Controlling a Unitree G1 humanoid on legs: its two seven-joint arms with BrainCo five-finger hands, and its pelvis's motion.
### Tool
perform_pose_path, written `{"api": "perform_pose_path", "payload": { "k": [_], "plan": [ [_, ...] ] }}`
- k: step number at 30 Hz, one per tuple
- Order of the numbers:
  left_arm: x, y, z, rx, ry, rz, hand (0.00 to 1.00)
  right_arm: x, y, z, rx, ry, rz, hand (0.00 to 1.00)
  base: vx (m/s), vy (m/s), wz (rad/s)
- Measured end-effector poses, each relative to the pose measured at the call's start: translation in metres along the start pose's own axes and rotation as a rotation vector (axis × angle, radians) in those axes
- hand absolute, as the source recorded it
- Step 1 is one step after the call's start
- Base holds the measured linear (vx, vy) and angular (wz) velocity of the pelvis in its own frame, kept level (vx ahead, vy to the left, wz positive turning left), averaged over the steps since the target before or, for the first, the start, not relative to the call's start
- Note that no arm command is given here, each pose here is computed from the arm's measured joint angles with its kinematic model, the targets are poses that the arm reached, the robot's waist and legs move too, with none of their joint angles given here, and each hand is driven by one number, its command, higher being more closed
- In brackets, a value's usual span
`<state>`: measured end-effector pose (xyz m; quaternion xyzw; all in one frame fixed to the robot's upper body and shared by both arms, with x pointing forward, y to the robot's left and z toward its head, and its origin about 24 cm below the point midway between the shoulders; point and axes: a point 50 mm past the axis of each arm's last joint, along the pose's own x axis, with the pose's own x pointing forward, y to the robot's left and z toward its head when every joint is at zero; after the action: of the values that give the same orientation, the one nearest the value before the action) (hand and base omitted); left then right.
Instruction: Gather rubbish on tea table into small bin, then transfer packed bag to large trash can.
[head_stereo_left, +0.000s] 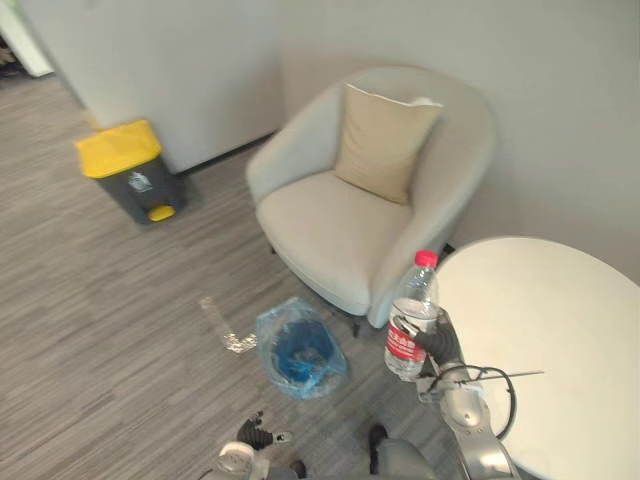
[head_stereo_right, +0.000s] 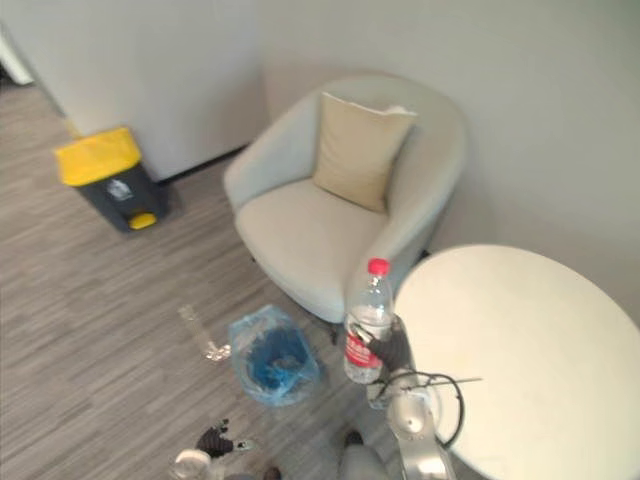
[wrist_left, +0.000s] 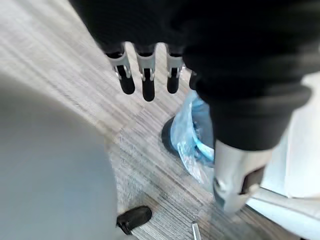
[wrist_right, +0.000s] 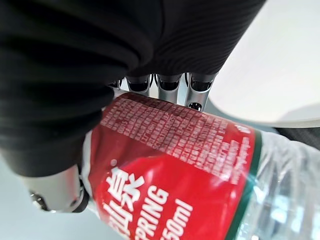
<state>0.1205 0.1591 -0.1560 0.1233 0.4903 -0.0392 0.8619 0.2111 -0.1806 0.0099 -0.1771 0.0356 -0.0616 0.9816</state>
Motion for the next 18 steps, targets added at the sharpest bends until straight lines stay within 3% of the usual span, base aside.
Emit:
{"api": "perform_pose_path", "payload": {
  "k": [8, 18],
  "plan": [
    [0.001, -0.006, 0.011, 0.024, -0.038, -0.027, 0.00, -0.001, -0.012, -0.004, 0.000, 0.020, -0.075, 1.00, 0.11, 0.016, 0.75],
    [0.000, 0.007, 0.003, 0.029, -0.017, 0.020, 0.00, -0.001, 0.022, -0.036, -0.022, 0.183, 0.028, 1.00, 0.03, 0.057, -0.16]
  ]
}}
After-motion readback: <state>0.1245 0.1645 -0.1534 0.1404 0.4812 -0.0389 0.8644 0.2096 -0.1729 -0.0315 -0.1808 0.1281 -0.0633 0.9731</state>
